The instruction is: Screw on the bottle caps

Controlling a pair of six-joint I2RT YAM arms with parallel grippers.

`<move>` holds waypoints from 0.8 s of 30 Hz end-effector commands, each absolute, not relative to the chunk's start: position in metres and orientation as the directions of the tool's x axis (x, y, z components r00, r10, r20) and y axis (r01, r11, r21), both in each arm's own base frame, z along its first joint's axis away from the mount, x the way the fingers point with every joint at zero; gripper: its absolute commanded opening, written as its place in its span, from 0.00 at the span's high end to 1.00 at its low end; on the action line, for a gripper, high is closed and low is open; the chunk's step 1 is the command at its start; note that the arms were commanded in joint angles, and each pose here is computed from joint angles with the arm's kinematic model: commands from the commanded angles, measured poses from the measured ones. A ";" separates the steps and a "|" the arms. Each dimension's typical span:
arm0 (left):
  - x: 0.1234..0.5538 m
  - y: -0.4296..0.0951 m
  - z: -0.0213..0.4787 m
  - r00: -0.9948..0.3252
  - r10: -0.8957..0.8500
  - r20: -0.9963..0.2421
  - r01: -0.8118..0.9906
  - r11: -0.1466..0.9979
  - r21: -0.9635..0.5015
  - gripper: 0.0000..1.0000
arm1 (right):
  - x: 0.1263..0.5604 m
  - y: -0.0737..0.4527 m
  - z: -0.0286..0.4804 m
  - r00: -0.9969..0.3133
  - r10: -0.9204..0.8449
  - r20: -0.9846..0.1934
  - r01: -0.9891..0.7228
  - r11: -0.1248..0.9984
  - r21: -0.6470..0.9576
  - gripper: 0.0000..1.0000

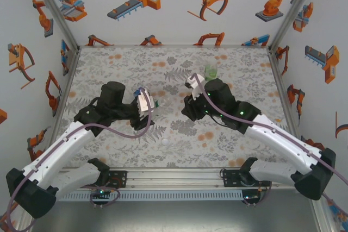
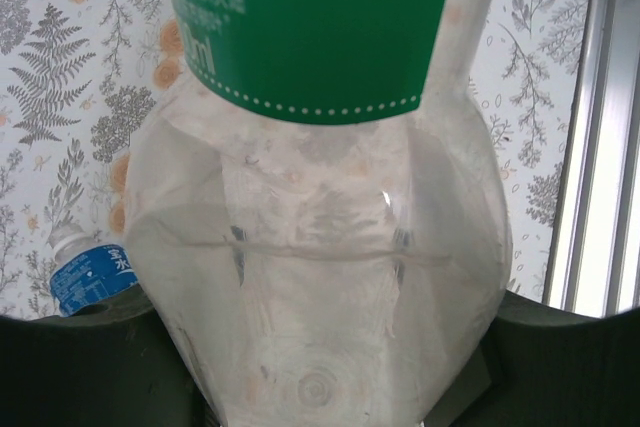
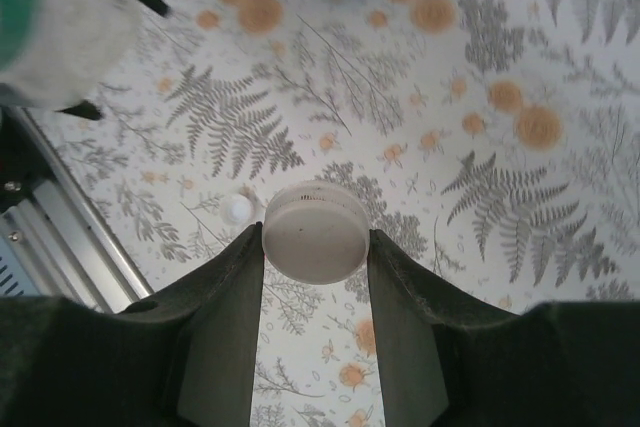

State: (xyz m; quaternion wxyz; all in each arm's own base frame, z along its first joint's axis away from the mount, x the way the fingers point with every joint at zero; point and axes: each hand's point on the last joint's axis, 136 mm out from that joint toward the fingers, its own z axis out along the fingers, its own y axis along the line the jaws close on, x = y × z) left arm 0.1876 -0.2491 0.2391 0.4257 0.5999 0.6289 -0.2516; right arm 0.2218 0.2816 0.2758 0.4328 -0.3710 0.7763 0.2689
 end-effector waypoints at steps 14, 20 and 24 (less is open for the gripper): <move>0.167 -0.246 0.222 0.149 0.556 -0.817 0.977 0.045 0.208 1.00 | 0.148 0.300 0.367 0.047 -0.235 -0.971 -0.985 0.148 -0.084 0.84; 0.165 -0.247 0.218 0.152 0.568 -0.809 0.979 0.028 0.204 1.00 | 0.141 0.311 0.381 0.078 -0.215 -0.974 -0.993 0.068 -0.095 0.85; 0.167 -0.251 0.215 0.144 0.578 -0.803 0.982 0.013 0.186 1.00 | 0.139 0.316 0.379 0.079 -0.232 -0.970 -0.995 0.034 -0.089 0.86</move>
